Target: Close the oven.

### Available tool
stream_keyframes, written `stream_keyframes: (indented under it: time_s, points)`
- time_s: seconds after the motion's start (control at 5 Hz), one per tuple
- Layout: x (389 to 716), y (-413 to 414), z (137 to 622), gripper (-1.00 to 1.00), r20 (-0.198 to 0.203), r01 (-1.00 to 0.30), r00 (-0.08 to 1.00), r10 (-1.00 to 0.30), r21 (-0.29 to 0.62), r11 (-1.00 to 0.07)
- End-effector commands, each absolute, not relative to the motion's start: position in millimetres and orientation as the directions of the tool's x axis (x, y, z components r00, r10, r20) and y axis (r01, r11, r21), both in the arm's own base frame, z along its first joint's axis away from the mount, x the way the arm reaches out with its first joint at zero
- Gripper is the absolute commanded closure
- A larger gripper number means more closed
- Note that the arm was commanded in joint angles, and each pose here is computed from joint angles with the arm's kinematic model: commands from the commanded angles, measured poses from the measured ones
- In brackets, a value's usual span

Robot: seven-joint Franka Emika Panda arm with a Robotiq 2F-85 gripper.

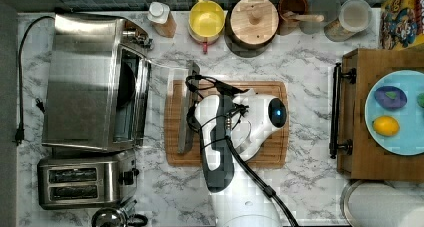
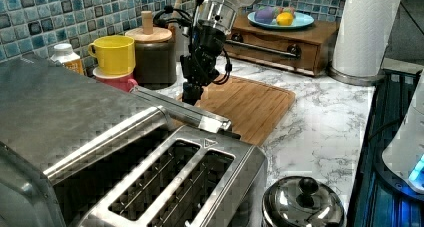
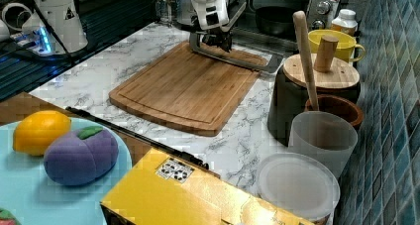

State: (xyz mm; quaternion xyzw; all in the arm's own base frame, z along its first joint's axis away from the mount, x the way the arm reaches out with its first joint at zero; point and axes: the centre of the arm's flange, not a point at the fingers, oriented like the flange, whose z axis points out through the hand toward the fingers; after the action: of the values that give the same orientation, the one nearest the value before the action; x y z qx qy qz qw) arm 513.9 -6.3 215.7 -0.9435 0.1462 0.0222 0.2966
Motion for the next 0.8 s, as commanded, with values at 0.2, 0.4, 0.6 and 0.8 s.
stream_keyframes:
  time_s: [0.2,0.4,0.6,0.8]
  points:
    - [555,9,239,1.0,-0.148,-0.29,0.955,-0.257,-0.636,-0.715]
    - [551,21,244,1.0,-0.147,-0.271,0.962,-0.232,-0.639,-0.72]
    - [546,35,258,1.0,-0.151,-0.26,0.965,-0.215,-0.647,-0.716]
    - [538,62,285,1.0,-0.102,-0.202,0.978,-0.181,-0.671,-0.714]
